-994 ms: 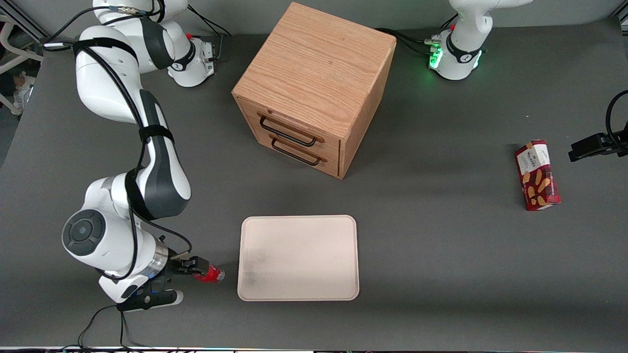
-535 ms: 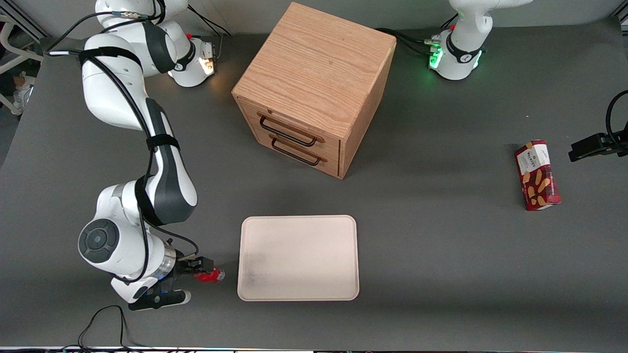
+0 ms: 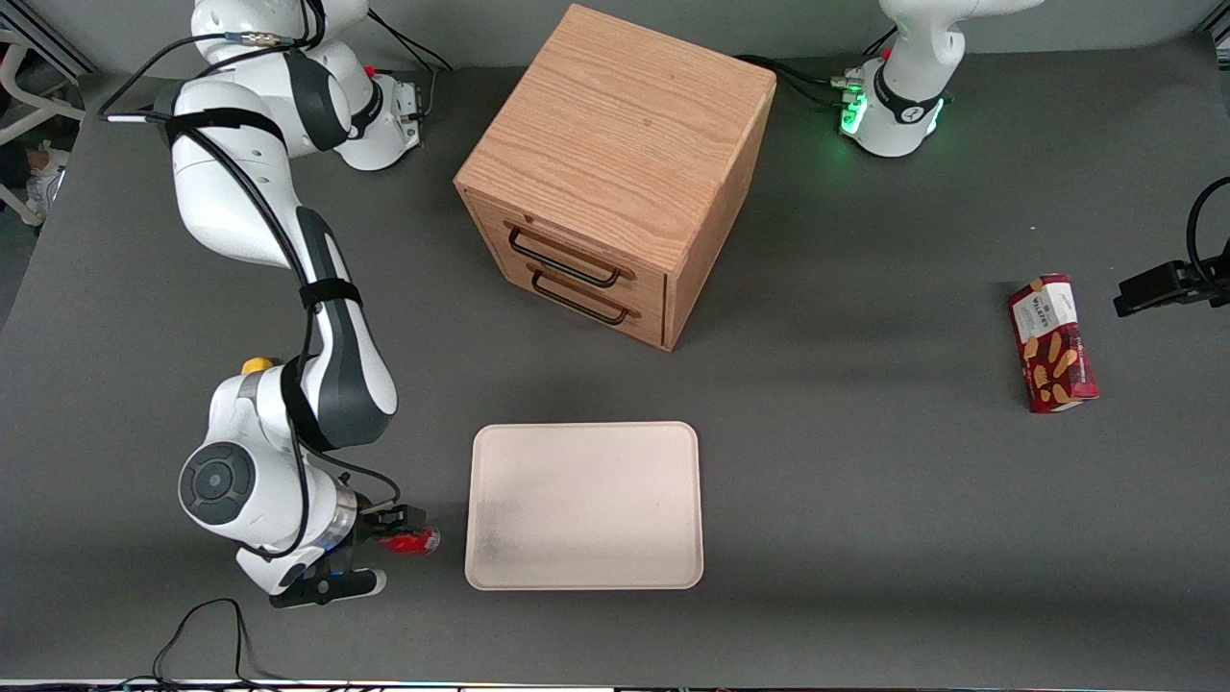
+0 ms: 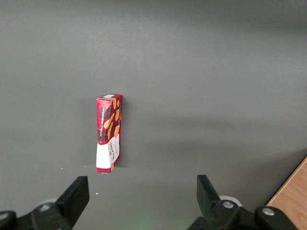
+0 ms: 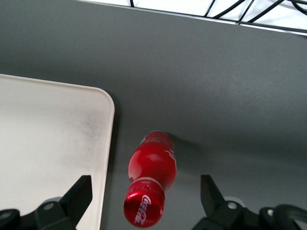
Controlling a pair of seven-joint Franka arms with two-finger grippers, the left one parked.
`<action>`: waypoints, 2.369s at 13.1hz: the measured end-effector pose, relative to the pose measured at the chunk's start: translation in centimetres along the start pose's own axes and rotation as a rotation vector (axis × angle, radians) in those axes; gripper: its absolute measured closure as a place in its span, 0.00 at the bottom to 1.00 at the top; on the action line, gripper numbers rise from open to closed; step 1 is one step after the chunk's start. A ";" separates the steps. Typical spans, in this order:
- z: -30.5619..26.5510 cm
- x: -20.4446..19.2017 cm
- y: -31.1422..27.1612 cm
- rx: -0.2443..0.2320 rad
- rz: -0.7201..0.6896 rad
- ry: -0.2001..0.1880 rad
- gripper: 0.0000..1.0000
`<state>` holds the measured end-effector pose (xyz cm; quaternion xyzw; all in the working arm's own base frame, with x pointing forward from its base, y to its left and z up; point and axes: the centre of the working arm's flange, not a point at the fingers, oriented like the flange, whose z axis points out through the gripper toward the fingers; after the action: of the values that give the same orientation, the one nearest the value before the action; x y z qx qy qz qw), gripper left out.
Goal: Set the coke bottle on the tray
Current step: 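Close the right gripper around the bottle's cap end, then lift the bottle and carry it toward the white tray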
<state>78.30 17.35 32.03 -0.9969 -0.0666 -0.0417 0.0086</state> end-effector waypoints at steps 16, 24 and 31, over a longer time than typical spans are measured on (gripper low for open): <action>-9.6 -0.9 0.3 0.003 -0.030 0.004 0.68; -28.3 -7.1 1.9 0.002 -0.046 -0.017 0.68; -25.3 -6.3 -6.0 0.017 -0.161 0.012 0.68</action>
<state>69.23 21.92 56.75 -0.9879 -0.1468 -0.0475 0.0141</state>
